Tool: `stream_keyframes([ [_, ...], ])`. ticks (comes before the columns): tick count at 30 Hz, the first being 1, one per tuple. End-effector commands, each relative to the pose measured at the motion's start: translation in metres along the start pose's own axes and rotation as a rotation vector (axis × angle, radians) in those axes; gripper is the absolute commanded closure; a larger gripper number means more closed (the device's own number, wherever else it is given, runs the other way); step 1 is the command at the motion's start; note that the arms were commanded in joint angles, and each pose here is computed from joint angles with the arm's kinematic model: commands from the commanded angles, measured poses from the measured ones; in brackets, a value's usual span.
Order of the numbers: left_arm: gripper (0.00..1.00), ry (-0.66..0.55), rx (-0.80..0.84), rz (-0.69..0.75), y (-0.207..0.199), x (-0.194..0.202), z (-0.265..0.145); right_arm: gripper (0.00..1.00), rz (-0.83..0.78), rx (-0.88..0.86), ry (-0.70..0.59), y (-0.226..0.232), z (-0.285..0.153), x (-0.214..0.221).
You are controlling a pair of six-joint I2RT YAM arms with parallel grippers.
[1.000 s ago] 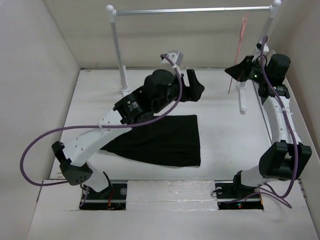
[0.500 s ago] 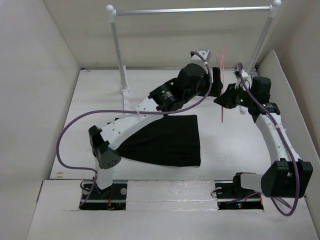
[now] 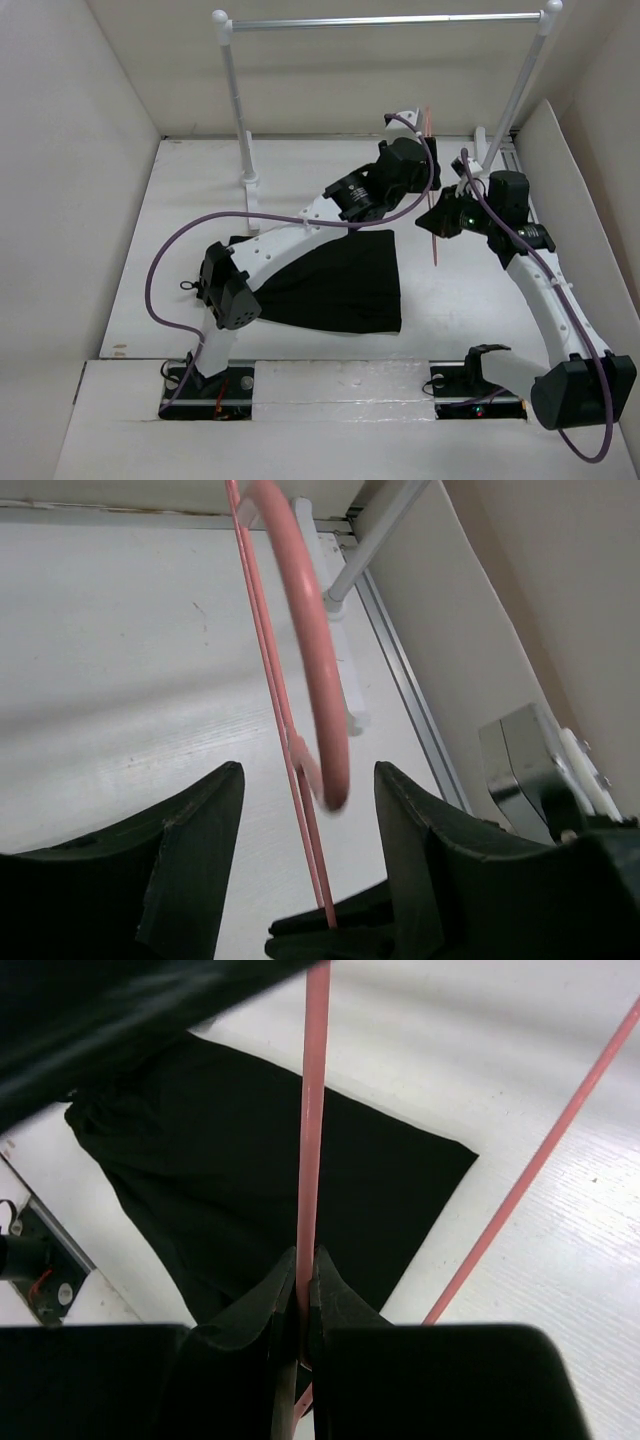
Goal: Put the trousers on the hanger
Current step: Place trousers on hanger
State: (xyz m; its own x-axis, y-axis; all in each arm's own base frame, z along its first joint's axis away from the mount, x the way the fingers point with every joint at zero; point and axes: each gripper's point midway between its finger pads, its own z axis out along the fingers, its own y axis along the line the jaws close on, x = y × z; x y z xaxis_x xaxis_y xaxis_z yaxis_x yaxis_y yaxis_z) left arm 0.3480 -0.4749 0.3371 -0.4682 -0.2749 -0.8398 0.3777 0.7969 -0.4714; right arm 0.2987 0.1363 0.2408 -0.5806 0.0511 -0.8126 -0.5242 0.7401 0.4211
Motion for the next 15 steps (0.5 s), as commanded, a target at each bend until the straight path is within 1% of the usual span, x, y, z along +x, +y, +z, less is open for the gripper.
stream_keyframes([
  [1,0.50,-0.102,0.017,-0.063,-0.012,-0.031,0.003,0.99,-0.022,0.011,-0.011,0.007,-0.004,0.000],
  [2,0.51,-0.103,0.010,-0.064,-0.011,-0.030,0.005,0.99,-0.021,0.012,-0.015,0.008,-0.006,0.001],
  [5,0.58,-0.094,-0.037,-0.061,-0.001,-0.019,0.014,0.99,-0.016,0.004,-0.030,0.015,-0.011,0.002],
  [8,0.79,-0.100,-0.057,-0.074,0.004,-0.016,0.015,0.99,-0.013,0.010,-0.018,0.020,-0.013,0.007],
  [9,0.93,-0.109,-0.051,-0.083,0.003,-0.019,0.013,0.99,-0.011,0.014,-0.017,0.021,-0.015,0.008],
  [10,1.00,-0.110,-0.056,-0.085,0.005,-0.019,0.013,0.98,-0.008,0.028,-0.015,0.019,-0.016,0.009],
  [11,1.00,-0.104,-0.065,-0.085,0.007,-0.016,0.012,0.95,0.001,0.037,-0.003,0.018,-0.018,0.014],
  [12,1.00,-0.107,-0.060,-0.096,0.007,-0.019,0.008,0.86,-0.003,0.045,-0.004,0.018,-0.019,0.015],
  [13,1.00,-0.112,-0.055,-0.104,0.006,-0.021,0.005,0.79,-0.009,0.060,-0.008,0.017,-0.023,0.015],
  [14,1.00,-0.089,-0.067,-0.100,0.013,-0.009,0.006,0.71,-0.004,0.067,0.010,0.017,-0.026,0.021],
  [15,1.00,-0.085,-0.042,-0.135,0.010,-0.012,-0.003,0.53,-0.029,0.066,0.017,0.019,-0.029,0.022],
])
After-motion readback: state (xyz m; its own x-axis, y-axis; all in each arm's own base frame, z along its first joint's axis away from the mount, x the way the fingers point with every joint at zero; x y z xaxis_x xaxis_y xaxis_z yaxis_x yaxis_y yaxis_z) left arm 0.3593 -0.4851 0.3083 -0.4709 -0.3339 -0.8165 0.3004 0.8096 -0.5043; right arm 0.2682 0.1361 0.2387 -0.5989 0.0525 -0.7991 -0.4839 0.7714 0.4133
